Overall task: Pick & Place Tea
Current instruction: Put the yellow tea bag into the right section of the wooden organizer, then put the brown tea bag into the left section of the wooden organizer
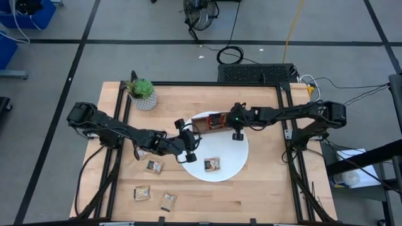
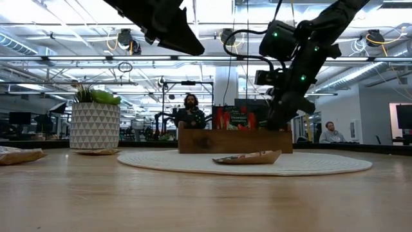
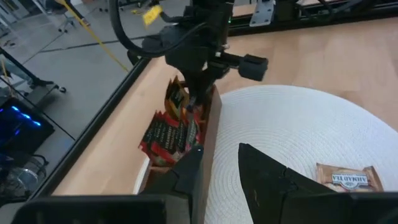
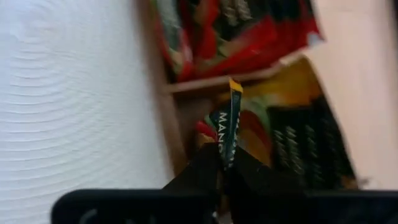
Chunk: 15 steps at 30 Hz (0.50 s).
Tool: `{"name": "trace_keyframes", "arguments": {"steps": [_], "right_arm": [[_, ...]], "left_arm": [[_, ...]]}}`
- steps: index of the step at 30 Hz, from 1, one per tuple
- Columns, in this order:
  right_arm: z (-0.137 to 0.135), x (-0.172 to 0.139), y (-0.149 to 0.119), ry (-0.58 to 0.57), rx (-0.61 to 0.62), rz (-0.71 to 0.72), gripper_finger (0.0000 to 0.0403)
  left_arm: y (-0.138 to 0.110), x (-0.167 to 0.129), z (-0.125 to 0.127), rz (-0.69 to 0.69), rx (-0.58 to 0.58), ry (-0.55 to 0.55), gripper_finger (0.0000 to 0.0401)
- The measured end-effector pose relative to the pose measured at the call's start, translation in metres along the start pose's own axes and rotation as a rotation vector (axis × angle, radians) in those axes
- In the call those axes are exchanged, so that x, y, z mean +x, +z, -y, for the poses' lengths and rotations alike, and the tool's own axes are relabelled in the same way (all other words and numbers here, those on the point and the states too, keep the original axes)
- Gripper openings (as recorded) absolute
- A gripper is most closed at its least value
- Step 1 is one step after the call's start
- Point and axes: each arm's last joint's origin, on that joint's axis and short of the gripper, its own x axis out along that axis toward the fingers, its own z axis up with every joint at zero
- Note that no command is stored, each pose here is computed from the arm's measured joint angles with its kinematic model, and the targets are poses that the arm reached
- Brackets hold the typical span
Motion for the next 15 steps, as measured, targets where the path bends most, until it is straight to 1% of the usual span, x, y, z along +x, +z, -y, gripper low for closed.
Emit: {"name": "trace_keyframes", "arguments": {"steps": [3, 5, 9, 12, 15], "right_arm": [[-0.001, -0.006, 0.001, -0.091, -0.015, -0.008, 0.004], [-0.002, -0.014, 0.005, -0.133, -0.017, 0.026, 0.0059], [-0.006, -0.026, 0.011, -0.156, -0.022, 0.09, 0.009], [-0.009, -0.033, 0.015, -0.159, -0.021, 0.141, 0.0107], [-0.012, -0.034, 0.014, -0.142, -0.026, 0.138, 0.0116]], "left_arm": [[0.0, 0.0, 0.0, -0.004, 0.003, 0.0, 0.0104], [-0.001, 0.0, 0.0, -0.008, 0.006, 0.0, 0.0104], [-0.002, 0.0, 0.0, -0.022, 0.009, 0.001, 0.0104], [-0.002, 0.0, -0.001, -0.021, 0.007, 0.002, 0.0104], [-0.002, 0.0, -0.001, -0.022, 0.006, 0.002, 0.0104]]}}
